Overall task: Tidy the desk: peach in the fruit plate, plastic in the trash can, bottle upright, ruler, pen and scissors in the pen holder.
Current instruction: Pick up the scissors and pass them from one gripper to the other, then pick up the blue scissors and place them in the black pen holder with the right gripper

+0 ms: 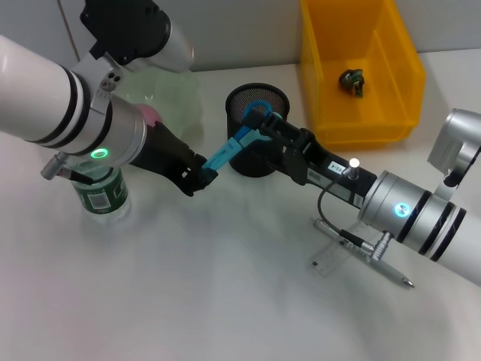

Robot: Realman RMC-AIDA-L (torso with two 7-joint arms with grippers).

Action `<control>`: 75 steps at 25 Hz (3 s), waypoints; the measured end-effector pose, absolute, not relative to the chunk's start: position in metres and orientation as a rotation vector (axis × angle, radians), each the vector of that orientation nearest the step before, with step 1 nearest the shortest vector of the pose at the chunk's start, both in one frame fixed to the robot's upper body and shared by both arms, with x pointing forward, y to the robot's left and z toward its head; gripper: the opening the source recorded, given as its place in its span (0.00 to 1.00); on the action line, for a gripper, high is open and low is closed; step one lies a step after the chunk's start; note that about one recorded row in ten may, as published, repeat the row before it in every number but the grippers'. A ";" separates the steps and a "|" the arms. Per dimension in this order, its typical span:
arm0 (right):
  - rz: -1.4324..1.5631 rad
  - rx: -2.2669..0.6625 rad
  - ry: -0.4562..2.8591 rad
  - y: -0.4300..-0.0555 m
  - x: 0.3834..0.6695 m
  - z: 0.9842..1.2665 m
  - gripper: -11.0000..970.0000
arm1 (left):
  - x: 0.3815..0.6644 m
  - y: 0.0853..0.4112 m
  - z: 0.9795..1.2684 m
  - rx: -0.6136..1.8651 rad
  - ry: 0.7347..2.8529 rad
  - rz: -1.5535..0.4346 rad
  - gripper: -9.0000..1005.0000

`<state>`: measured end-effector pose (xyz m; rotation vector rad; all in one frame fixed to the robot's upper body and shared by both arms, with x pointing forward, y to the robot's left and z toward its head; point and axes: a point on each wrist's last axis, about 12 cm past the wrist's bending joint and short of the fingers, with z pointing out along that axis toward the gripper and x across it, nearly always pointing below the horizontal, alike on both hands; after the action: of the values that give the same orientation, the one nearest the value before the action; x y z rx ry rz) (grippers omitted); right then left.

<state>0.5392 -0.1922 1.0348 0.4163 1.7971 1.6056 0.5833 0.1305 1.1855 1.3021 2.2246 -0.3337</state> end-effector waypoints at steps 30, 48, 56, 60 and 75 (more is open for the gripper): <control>1.582 0.424 1.782 -0.187 0.540 1.034 0.30 | 0.583 0.125 1.184 1.301 2.223 -0.316 0.26; 1.542 0.363 1.750 -0.179 0.541 1.037 0.12 | 0.582 0.123 1.184 1.323 2.215 -0.308 0.27; 1.543 0.360 1.746 -0.179 0.543 1.038 0.11 | 0.580 0.123 1.183 1.345 2.226 -0.311 0.27; 1.533 0.343 1.740 -0.179 0.544 1.039 0.10 | 0.581 0.125 1.184 1.338 2.235 -0.308 0.42; 1.214 -0.098 1.406 -0.223 0.557 1.079 0.10 | 0.560 0.174 1.178 1.249 2.303 -0.351 0.83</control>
<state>0.5570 -0.2228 1.0791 -0.0981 1.4056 1.2145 0.5599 0.1736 1.1775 1.2486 2.3035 -0.3507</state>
